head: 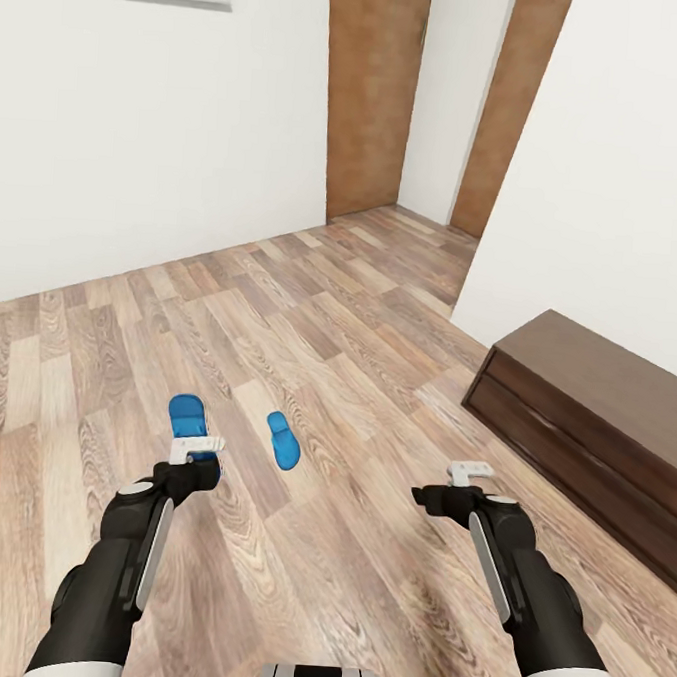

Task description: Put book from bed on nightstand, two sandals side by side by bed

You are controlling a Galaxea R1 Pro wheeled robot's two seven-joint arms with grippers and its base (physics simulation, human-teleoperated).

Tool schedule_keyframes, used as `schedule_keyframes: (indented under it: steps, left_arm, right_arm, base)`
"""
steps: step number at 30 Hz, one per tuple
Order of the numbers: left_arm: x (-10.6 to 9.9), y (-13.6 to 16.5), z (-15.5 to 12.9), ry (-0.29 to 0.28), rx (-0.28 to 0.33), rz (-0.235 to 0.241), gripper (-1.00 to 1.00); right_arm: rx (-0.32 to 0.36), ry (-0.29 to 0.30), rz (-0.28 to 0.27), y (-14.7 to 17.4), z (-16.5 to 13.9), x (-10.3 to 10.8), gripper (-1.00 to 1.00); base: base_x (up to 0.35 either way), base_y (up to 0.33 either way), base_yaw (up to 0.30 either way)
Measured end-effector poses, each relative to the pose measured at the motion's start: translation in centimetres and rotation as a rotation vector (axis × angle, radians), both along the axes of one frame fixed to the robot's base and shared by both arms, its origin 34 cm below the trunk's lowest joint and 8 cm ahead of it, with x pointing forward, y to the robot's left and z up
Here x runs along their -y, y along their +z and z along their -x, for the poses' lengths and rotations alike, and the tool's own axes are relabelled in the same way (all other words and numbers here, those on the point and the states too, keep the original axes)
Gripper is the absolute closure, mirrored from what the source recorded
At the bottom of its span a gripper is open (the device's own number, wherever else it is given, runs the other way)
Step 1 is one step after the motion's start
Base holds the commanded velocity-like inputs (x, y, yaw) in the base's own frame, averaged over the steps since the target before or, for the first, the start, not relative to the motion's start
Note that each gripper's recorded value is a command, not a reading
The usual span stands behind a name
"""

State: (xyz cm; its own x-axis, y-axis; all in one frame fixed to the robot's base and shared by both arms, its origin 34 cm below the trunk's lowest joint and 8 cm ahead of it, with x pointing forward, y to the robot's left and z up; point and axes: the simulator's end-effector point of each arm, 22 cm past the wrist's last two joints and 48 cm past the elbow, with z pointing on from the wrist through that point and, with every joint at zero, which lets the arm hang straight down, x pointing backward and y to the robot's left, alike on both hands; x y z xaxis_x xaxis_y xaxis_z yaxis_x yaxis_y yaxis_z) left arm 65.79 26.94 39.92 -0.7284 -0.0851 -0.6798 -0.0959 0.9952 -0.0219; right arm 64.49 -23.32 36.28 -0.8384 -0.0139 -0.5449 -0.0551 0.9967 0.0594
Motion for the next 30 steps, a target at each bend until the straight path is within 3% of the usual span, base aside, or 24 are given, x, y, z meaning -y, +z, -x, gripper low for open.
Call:
schedule_keyframes:
  steps: [15,30]
  left_arm:
    - [-0.05,0.38,0.03,0.000,0.001,-0.004,1.00]
    - [-0.03,0.85,-0.07,0.000,0.009,-0.002,1.00]
  right_arm:
    - [0.011,0.000,0.000,0.60,-0.19,-0.01,-1.00]
    - [0.018,0.000,0.000,1.02,-0.31,0.02,-1.00]
  base:
    - [0.245,-0.149,0.267]
    - [0.024,-0.016,0.267]
